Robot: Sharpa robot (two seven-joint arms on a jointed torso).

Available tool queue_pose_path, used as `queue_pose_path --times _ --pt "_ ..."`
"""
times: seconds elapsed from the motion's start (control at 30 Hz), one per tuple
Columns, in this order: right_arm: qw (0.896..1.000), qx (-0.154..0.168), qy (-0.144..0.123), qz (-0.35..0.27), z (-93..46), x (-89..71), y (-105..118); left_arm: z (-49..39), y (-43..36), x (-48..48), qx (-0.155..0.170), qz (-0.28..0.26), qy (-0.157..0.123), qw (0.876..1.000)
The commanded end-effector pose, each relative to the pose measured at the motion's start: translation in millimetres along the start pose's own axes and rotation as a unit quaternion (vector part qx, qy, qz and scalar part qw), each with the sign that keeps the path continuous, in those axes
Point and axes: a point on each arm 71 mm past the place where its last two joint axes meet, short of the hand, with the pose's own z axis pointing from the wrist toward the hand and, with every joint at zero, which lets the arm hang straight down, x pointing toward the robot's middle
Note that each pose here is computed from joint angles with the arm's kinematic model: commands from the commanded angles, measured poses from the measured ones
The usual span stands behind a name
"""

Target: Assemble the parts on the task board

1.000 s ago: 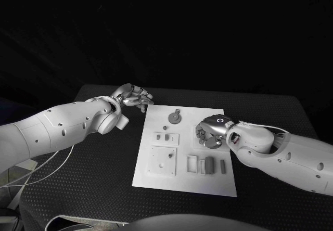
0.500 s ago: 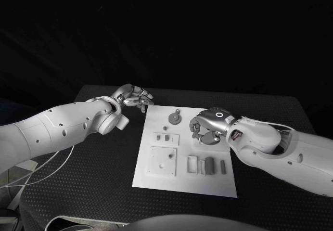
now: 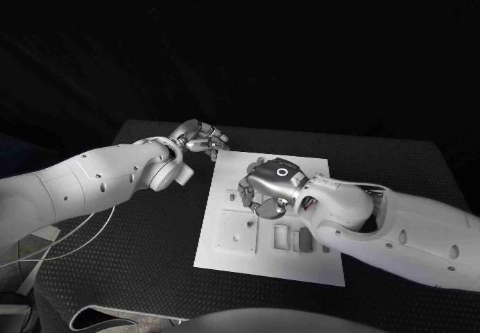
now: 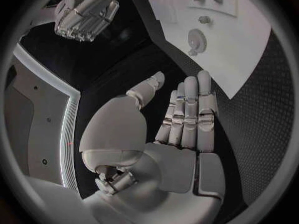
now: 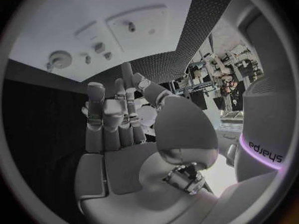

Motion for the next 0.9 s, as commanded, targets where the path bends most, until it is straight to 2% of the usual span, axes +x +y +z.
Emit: queue_pose_path --times 0.03,0.17,0.27,0.43,0.9 --pt "1.0 -0.021 0.007 -0.005 5.5 11.4 12 0.8 -2.5 2.0 0.007 -0.003 0.007 1.0" --pt "0.999 -0.031 0.017 -0.004 11.3 25.4 24 1.0 -2.3 1.8 0.007 -0.002 0.007 1.0" --pt "0.999 -0.037 0.039 -0.006 11.7 41.2 30 1.4 -2.8 2.7 0.007 -0.003 0.008 1.0" --pt "0.998 -0.04 0.055 -0.012 13.8 53.5 33 1.6 -3.3 3.5 0.007 -0.003 0.009 1.0" --pt "0.997 -0.042 0.066 -0.021 17.4 62.8 35 1.4 -3.1 3.7 0.006 -0.003 0.01 1.0"
